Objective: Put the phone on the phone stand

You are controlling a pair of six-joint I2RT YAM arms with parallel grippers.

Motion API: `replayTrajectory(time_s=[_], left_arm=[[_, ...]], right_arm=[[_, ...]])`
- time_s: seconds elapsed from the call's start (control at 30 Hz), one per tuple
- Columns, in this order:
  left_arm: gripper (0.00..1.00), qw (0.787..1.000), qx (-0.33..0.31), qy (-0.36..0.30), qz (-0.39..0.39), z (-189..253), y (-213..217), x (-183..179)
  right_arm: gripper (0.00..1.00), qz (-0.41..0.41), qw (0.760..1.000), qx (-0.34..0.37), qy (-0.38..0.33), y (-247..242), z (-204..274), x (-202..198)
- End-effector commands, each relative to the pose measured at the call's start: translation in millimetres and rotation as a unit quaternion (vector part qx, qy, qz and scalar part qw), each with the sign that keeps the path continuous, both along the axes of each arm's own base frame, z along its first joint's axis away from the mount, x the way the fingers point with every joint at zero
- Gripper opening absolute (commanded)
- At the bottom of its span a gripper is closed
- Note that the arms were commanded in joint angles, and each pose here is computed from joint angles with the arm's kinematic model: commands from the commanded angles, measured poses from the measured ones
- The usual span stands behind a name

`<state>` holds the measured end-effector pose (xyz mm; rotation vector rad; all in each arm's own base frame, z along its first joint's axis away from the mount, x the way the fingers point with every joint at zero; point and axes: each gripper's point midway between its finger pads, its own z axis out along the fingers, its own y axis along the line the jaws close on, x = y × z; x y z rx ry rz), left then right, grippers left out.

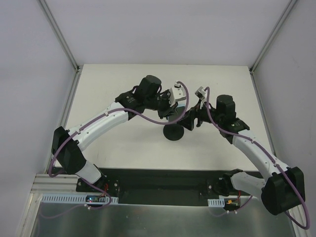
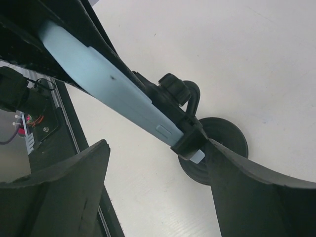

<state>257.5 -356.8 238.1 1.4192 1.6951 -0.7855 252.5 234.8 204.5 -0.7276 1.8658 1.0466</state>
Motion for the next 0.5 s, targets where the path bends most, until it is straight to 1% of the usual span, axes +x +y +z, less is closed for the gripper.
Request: replayTrajectory(time_s=[0.0, 0.07, 0.1, 0.17, 0.2, 0.3, 0.37, 0.43, 0.47], left_arm=[[0.0, 0.995, 0.066, 0.068, -0.037, -49, 22, -32], [0.0, 0.995, 0.055, 0.073, -0.05, -44, 23, -38], [0.0, 0.995, 0.056, 0.071, -0.051, -45, 23, -38], [0.0, 0.995, 0.056, 0.069, -0.047, -43, 25, -36], [0.0, 0.995, 0.054, 0.071, -0.048, -42, 25, -36], [0.0, 0.994, 0.047, 0.082, -0.05, -41, 25, -36], [0.0, 0.994, 0.044, 0.086, -0.048, -39, 23, -34], [0.0, 0.994, 0.037, 0.093, -0.048, -36, 23, -34], [0.0, 0.993, 0.034, 0.099, -0.048, -35, 23, -34]], right_arm=[[0.8, 0.046, 0.996, -0.005, -0.078, -3, 35, -2], [0.8, 0.065, 0.995, -0.002, -0.081, 0, 37, -2], [0.79, 0.07, 0.993, -0.004, -0.092, 1, 41, 1], [0.78, 0.074, 0.993, -0.007, -0.093, 4, 40, 8], [0.76, 0.076, 0.992, -0.001, -0.101, 6, 48, 12], [0.72, 0.097, 0.992, 0.007, -0.081, 16, 44, 21], [0.69, 0.111, 0.99, 0.012, -0.082, 20, 49, 22], [0.62, 0.12, 0.99, 0.015, -0.077, 21, 47, 19], [0.55, 0.122, 0.99, 0.016, -0.076, 21, 46, 18]])
